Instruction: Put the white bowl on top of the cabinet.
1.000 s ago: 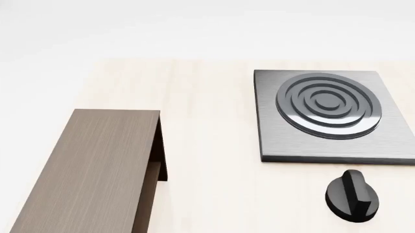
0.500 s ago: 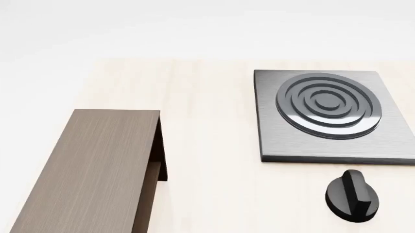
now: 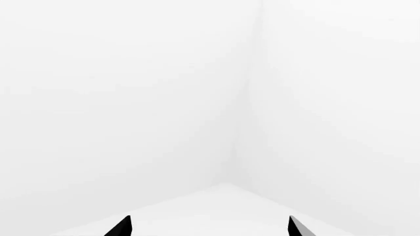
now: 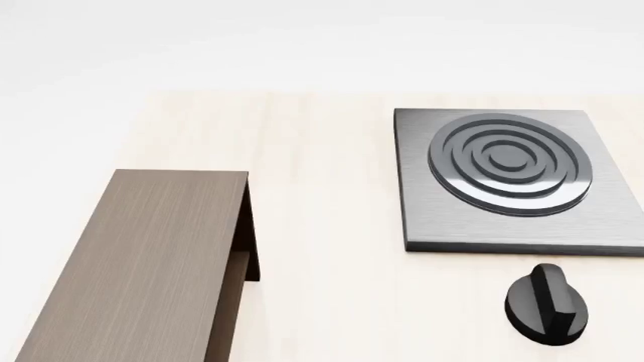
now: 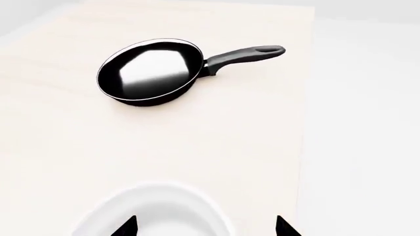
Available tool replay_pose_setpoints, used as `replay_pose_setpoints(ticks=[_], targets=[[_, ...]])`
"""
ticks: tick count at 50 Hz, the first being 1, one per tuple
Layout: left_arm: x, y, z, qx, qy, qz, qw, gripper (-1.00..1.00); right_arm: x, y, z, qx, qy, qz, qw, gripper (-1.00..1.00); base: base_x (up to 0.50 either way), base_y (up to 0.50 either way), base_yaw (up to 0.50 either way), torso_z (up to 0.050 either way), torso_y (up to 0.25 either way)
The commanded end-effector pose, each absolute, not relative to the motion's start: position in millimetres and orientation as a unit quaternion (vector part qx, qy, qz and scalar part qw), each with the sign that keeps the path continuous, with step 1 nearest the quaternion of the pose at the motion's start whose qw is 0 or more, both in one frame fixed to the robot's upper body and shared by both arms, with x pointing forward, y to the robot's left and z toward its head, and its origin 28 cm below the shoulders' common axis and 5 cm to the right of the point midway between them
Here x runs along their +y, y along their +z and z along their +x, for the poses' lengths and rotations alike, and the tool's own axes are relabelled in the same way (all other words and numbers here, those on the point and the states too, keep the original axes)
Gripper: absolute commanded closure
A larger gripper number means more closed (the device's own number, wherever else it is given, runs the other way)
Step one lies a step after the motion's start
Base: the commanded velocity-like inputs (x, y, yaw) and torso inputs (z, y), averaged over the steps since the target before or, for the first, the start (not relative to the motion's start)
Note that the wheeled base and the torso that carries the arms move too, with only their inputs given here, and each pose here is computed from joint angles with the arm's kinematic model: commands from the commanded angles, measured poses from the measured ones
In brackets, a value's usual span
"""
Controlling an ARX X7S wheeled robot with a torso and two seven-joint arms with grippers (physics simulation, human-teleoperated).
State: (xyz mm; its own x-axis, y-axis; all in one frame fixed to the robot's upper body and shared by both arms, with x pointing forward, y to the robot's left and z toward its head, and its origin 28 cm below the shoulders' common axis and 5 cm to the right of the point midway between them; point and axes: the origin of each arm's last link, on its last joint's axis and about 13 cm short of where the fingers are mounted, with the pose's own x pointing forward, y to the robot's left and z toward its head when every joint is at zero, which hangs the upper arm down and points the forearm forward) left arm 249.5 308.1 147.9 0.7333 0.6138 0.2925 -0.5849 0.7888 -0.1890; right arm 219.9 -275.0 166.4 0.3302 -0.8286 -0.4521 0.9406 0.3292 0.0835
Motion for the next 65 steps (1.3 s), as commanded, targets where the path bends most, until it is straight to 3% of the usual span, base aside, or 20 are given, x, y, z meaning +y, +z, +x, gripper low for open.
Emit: replay_pose_setpoints(ticks=[1,30,65], targets=[[308.5,146.7,249.8,-0.171,0.323,-0.042,0.930,-1.00,-279.9,160.1,216.4,0.172,-0.552,0.194,0.793,-1.00,0.00,0.00,0.00,0.000,0.000],[307.9,146.2,250.1,-0.171,0.323,-0.040,0.930,-1.00,-290.4,155.2,207.7,0.179,-0.540,0.260,0.780,-1.00,0.00,0.00,0.00,0.000,0.000],[308.5,147.4,249.1,-0.171,0.324,-0.041,0.930,-1.00,-294.9,137.3,208.8,0.205,-0.537,0.269,0.772,-1.00,0.00,0.00,0.00,0.000,0.000]])
